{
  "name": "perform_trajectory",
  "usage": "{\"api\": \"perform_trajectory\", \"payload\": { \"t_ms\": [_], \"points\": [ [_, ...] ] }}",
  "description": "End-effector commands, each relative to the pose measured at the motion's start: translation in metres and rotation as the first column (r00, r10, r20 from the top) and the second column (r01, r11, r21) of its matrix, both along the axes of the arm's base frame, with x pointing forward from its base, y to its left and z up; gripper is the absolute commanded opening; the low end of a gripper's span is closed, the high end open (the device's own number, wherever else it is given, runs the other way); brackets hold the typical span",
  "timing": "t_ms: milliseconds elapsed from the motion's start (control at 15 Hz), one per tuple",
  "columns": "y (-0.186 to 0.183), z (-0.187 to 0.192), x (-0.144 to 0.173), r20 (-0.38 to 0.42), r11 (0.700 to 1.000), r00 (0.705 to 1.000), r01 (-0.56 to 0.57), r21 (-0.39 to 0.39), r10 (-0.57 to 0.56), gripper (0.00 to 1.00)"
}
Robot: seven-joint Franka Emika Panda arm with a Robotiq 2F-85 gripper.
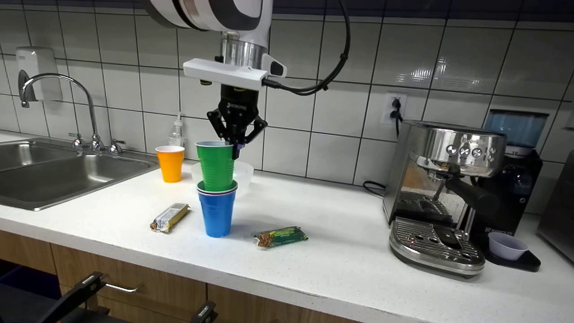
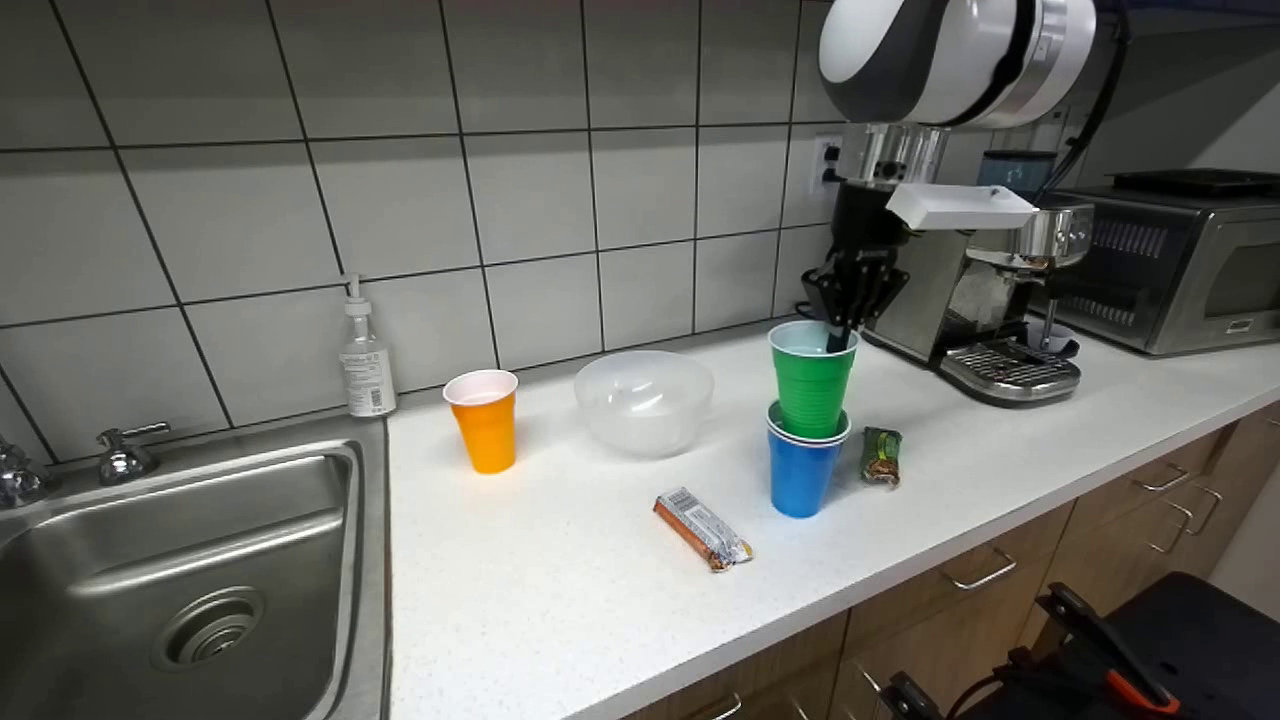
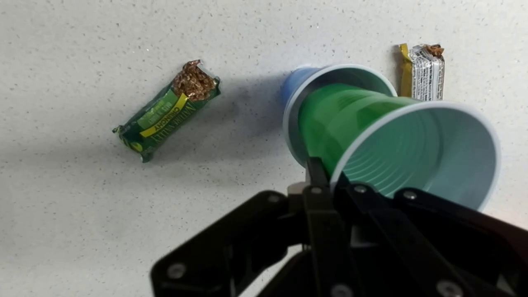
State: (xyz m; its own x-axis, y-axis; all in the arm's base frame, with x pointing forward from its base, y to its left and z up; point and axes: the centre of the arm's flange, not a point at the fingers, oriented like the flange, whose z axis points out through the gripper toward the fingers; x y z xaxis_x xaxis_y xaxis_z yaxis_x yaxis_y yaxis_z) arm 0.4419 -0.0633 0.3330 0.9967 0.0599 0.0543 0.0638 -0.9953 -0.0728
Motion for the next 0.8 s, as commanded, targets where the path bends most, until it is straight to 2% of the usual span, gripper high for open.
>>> {"api": "perform_trajectory", "payload": {
  "t_ms": [0,733],
  "points": [
    [0.004,-0.008,0.000,0.021,1.000,1.000,-0.002,0.000,0.002,0.01],
    [0.011,-0.032,-0.002,0.006,1.000,1.000,-0.014,-0.003,0.014,0.01]
  ]
}}
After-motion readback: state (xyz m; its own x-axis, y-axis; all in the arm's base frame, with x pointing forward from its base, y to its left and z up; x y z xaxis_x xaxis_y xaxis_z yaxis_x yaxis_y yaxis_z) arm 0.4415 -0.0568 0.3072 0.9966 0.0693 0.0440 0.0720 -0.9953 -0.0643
